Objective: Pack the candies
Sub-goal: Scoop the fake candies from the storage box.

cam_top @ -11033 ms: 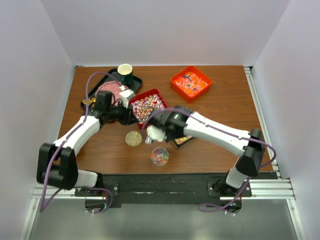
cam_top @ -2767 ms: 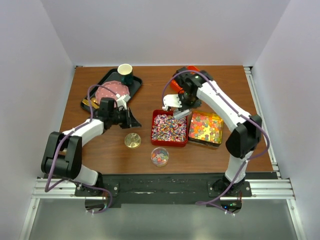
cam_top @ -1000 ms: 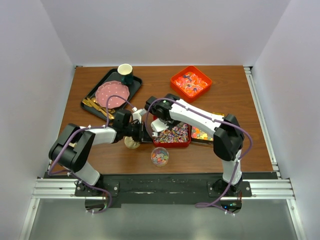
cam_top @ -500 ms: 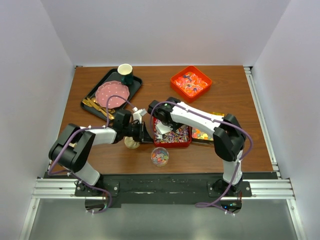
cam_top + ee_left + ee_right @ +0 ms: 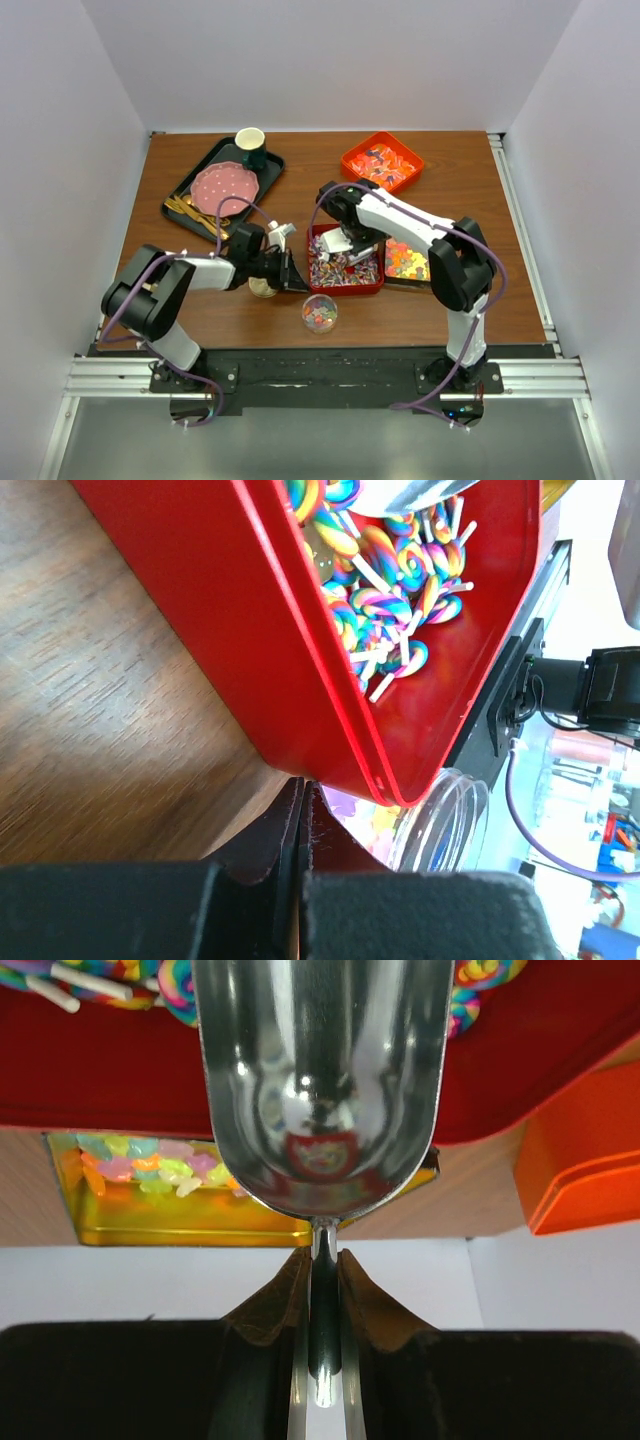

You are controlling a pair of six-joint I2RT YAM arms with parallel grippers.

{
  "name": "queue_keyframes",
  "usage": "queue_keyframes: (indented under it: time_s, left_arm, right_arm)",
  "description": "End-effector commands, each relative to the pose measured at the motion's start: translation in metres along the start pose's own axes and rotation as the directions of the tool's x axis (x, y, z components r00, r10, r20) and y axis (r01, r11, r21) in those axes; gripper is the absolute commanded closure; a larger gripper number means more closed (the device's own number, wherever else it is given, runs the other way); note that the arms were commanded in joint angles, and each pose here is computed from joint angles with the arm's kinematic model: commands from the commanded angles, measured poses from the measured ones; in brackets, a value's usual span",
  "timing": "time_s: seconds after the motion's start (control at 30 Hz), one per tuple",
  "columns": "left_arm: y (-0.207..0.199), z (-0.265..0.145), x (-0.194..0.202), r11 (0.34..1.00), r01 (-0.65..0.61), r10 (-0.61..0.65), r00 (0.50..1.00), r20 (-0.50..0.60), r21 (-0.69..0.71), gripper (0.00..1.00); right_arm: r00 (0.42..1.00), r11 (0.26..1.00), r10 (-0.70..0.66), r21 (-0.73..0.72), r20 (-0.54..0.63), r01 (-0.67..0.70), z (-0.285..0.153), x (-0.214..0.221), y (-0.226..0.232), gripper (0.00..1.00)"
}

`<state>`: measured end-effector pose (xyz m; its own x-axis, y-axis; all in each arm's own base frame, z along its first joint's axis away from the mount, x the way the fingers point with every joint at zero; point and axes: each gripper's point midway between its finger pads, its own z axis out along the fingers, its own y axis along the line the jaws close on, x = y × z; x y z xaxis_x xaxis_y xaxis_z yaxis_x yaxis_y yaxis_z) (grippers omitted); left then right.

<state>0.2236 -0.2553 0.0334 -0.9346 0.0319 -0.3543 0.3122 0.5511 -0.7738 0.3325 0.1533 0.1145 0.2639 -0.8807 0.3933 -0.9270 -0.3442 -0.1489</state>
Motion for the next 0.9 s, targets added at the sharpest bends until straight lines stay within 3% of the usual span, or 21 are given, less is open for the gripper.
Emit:
queue_keyframes:
  time_s: [0.0, 0.4, 0.57, 0.77, 0.87]
  left_arm:
    - [-0.019, 0.007, -0.015, 0.996, -0.037, 0.037, 0.999, 0.010, 0.077, 1.00]
    - [-0.025, 0.013, -0.029, 0.994, -0.022, 0.018, 0.999, 0.034, 0.111, 1.00]
    - [-0.025, 0.013, -0.037, 0.992, 0.009, -0.016, 0.999, 0.051, 0.122, 1.00]
    - [-0.017, 0.009, -0.044, 0.993, 0.039, -0.046, 0.997, 0.062, 0.111, 1.00]
    - [-0.015, 0.007, -0.052, 0.994, 0.036, -0.044, 0.996, 0.072, 0.107, 1.00]
  right_arm:
    - [0.994, 0.999, -0.054, 0.006, 0.095, 0.053, 0.010, -0.031, -0.008, 1.00]
    - [0.977, 0.985, -0.175, 0.029, 0.124, 0.173, 0.023, -0.077, 0.015, 1.00]
    - [0.952, 0.974, 0.134, -0.212, 0.273, -0.077, 0.016, -0.121, 0.036, 1.00]
    - [0.894, 0.944, 0.272, -0.278, 0.357, -0.176, 0.009, -0.136, 0.043, 1.00]
    - [0.865, 0.918, 0.366, -0.283, 0.344, -0.276, 0.013, -0.131, 0.038, 1.00]
